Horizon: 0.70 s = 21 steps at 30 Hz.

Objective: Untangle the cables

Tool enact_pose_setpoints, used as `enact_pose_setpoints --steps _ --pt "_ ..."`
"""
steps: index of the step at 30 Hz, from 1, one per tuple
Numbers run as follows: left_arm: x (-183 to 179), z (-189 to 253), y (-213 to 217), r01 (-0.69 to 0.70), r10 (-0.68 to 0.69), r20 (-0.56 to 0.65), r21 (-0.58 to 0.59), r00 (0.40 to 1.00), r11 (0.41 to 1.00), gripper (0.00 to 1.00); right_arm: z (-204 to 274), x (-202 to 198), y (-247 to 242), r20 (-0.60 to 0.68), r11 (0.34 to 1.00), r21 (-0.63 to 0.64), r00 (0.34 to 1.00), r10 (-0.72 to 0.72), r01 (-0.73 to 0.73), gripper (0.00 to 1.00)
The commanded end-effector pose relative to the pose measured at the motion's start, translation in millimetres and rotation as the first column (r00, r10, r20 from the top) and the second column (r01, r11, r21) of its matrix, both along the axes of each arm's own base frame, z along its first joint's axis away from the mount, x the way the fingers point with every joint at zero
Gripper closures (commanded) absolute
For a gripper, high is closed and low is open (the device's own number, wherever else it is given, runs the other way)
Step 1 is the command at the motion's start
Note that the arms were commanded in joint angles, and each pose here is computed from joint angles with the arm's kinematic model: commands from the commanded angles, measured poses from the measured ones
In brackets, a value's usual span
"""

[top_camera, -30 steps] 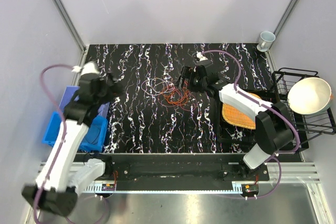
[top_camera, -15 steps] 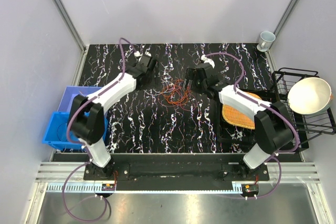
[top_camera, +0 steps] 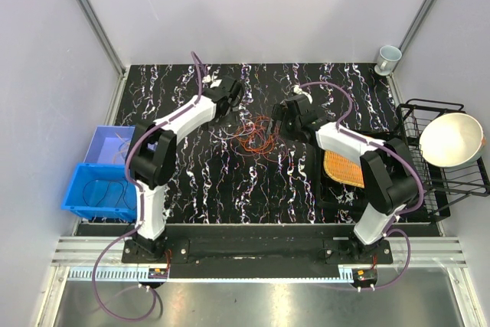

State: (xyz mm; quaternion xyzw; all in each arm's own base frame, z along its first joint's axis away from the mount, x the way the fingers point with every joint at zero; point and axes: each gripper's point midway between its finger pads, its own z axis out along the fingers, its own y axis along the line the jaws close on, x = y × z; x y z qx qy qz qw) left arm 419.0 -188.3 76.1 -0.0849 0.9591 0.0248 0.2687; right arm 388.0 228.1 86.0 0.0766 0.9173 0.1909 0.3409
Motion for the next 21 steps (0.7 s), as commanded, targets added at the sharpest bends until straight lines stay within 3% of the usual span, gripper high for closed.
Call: enact_pose_setpoints --steps 1,15,21 --pt "1.6 1.9 14.0 -0.078 0.077 0.015 0.067 0.997 0.995 0.13 2.9 6.4 5.5 0.015 0.999 0.046 1.000 0.006 -0.007 0.04" --pt "11.5 -31.6 10.4 -0.095 0.098 -0.032 0.063 0.995 0.993 0.12 -3.9 5.0 9.0 -0.013 0.997 0.078 1.000 0.026 -0.025 0.04" --pt "17.2 -38.1 9.1 -0.093 0.095 -0.030 0.073 0.995 0.993 0.18 -3.4 5.2 9.2 -0.015 0.996 0.086 1.000 0.027 -0.025 0.04"
